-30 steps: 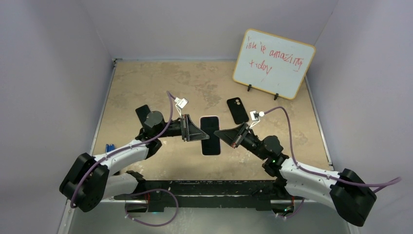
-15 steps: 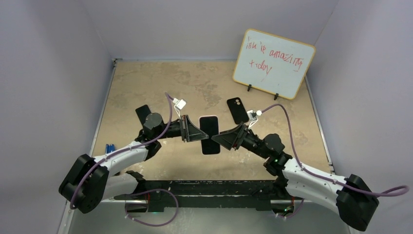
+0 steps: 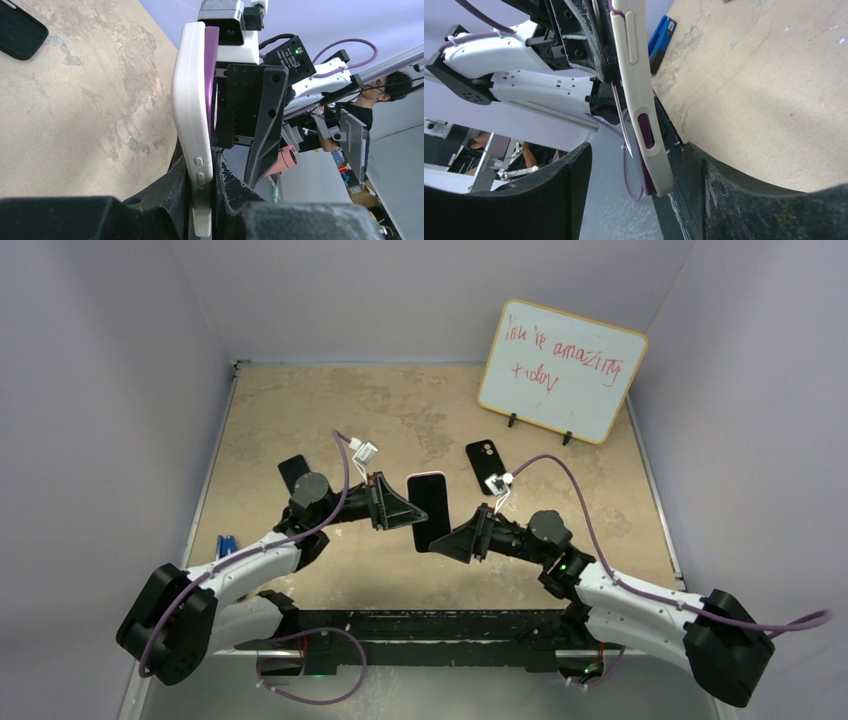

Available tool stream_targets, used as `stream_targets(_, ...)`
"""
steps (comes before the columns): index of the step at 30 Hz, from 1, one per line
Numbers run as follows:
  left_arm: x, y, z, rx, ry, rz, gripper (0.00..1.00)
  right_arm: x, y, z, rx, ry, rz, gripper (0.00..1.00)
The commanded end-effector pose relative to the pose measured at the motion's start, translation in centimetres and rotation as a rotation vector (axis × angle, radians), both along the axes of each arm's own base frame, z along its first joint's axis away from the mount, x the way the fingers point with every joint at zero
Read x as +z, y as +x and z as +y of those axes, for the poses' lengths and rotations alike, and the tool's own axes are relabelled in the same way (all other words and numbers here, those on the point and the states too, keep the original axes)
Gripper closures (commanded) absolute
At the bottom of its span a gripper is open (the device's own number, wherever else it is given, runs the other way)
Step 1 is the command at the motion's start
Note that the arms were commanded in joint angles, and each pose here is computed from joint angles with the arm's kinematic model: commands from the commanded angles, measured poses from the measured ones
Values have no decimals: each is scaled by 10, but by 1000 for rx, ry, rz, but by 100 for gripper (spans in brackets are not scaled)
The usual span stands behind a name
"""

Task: Put the phone into the phone case

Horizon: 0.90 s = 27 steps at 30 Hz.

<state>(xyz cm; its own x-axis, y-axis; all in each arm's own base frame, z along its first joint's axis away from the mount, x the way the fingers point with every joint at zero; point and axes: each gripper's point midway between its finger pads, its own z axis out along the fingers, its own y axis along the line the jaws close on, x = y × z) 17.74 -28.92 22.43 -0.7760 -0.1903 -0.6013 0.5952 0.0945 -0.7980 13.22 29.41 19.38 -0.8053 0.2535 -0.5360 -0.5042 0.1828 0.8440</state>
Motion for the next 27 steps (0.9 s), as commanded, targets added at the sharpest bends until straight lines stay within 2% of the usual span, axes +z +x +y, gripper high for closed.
stream_targets(1, 36, 9, -2, 29, -78, -133, 100, 28, -8, 7, 72, 59, -37, 33)
stream_targets(3, 34, 13, -1, 53, -63, -135, 100, 28, -9, 6, 68, 61, -23, 34)
stream_targets(6, 31, 16, 2, 85, -35, -150, 100, 25, -9, 2, 49, 75, -3, 43)
stream_targets(11, 15, 28, 8, 166, 73, -186, 100, 24, -6, -2, 7, 89, 48, 80)
stream_targets(14, -6, 40, 14, 199, 218, -200, 100, 25, -2, -1, -13, 84, 87, 94)
stream_targets(16, -10, 40, 16, 195, 252, -203, 100, 22, 0, 2, -12, 56, 113, 100)
stream_targets(22, 2, 31, 15, 158, 230, -228, 100, 15, 3, 3, -21, 58, 133, 100)
stream_targets(23, 5, 28, 14, 136, 220, -234, 100, 15, 3, 3, -20, 53, 121, 93)
stream_targets(25, 11, 18, 10, 78, 192, -245, 100, 16, 3, 2, -22, 48, 92, 69)
stream_targets(27, 16, 9, 7, 12, 171, -251, 100, 17, 6, 0, -37, 27, 60, 51)
